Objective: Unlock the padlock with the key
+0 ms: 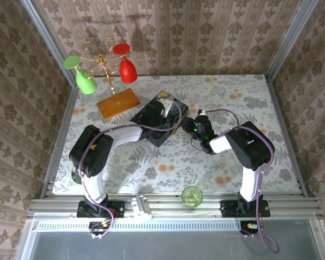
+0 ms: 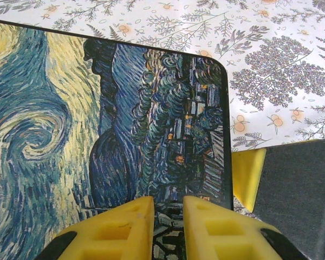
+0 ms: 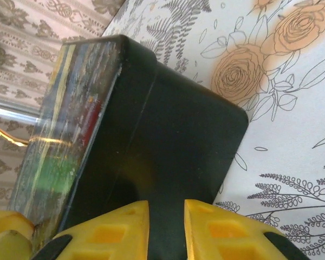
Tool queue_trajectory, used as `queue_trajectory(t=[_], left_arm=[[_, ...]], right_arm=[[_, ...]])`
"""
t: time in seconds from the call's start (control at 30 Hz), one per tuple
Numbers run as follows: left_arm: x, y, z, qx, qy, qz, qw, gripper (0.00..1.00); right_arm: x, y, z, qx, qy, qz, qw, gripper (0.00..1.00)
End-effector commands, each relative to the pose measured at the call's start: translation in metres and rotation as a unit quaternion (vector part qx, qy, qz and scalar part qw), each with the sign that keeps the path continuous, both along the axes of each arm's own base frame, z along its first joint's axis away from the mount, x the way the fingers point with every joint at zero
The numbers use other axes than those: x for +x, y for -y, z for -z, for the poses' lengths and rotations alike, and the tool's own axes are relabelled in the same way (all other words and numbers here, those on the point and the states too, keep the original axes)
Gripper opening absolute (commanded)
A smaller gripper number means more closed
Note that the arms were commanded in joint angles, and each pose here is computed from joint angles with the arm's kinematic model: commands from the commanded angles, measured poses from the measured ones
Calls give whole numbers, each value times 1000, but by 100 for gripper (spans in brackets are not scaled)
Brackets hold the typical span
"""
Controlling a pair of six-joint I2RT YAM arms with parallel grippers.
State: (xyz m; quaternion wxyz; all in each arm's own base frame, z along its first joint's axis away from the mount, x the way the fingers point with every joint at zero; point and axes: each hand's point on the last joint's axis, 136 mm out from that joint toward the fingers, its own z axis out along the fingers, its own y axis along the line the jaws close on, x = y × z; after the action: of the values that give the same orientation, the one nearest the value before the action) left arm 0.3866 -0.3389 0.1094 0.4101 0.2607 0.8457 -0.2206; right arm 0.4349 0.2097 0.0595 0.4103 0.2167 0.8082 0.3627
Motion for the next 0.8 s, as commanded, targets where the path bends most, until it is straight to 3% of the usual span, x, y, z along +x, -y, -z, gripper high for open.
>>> queue_trajectory(t=[0.0, 0.2, 0.47, 0.77], left_arm=[[-34, -24, 58, 71, -98, 8, 993, 23], [-35, -22, 60, 74, -100, 10, 992, 24], [-35, -23, 59, 77, -101, 8, 992, 24], [-35, -23, 60, 79, -101, 8, 992, 24]], right_arm=[[-9, -7, 22, 2, -26, -38, 999, 24], [-12, -10, 26, 12, -25, -39, 999, 21], [-25, 4, 16, 50, 10, -14, 999, 30], [-18, -20, 10, 73, 17, -65, 995, 35]])
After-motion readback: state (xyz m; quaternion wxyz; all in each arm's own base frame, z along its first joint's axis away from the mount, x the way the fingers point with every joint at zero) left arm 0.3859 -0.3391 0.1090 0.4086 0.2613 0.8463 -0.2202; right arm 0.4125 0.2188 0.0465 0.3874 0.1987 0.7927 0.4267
